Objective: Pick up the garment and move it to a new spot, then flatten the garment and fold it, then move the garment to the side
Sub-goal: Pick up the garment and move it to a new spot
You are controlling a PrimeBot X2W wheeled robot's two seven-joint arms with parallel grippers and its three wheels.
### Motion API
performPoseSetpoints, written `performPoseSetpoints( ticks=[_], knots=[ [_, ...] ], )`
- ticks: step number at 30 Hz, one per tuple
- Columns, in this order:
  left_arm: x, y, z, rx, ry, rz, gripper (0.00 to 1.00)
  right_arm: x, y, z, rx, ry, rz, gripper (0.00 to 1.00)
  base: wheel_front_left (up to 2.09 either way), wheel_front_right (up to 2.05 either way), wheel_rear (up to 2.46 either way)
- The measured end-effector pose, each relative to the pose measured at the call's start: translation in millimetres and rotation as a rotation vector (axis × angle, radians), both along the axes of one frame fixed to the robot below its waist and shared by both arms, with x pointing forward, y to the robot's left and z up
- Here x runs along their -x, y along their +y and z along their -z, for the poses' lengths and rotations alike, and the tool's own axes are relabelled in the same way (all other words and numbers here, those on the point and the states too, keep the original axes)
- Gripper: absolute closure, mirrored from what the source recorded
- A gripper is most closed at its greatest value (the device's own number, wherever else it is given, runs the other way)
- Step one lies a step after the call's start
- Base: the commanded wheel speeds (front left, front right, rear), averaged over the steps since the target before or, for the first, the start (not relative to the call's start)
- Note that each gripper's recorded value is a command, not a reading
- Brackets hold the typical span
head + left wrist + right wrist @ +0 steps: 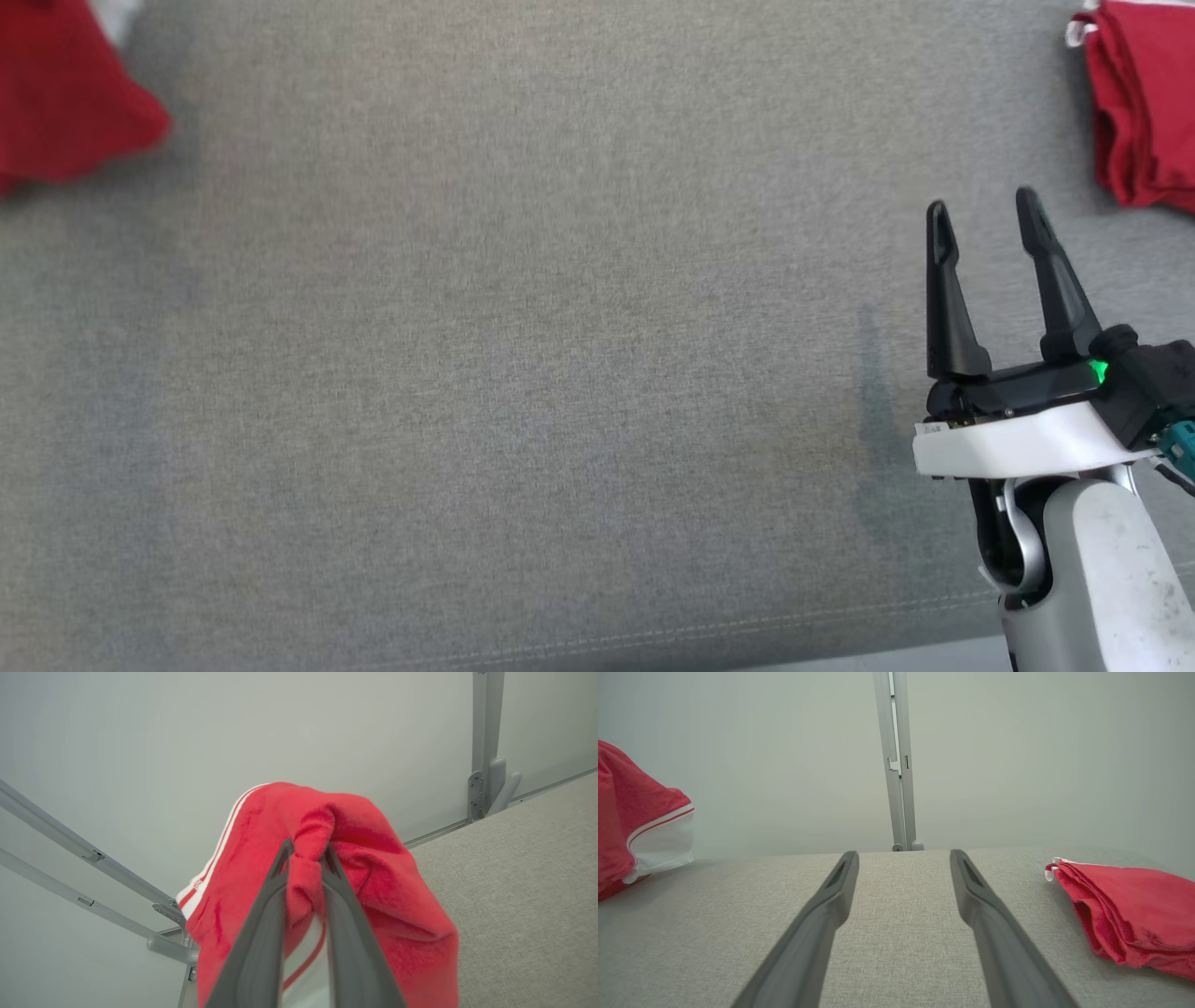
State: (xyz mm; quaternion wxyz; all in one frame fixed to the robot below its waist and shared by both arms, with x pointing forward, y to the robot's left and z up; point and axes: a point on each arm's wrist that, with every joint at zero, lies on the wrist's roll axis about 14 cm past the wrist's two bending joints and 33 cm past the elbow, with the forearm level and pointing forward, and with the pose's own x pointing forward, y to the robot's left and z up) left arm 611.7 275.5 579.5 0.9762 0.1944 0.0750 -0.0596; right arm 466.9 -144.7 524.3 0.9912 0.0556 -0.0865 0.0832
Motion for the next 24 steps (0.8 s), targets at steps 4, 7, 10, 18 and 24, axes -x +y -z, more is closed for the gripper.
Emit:
performPoseSetpoints(
  ticks=[4,7,10,18,24],
  knots=[
    [14.2,-46.0,-17.3,0.004,-0.025,0.125,1.0,15.5,-8.5,-12.8,-0.01,-0.021,0.023,0.0,0.0,0.0,0.0],
    [26.4,-77.0,-34.5,0.006,-0.063,0.214,1.0,26.9,-17.4,-26.1,-0.013,-0.052,0.047,0.0,0.0,0.0,0.0],
    [38.6,-112.7,-57.2,0.034,-0.121,0.312,1.0,38.7,-27.2,-34.9,-0.014,-0.07,0.074,0.0,0.0,0.0,0.0],
    [83.9,-233.3,-108.0,0.151,-0.241,0.61,1.0,65.4,-48.3,-45.7,-0.024,-0.09,0.135,0.0,0.0,0.0,0.0],
    [109.6,-298.9,-121.4,0.336,-0.258,0.716,1.0,74.9,-60.1,-47.3,-0.031,-0.093,0.169,0.0,0.0,0.0,0.0]
  ],
)
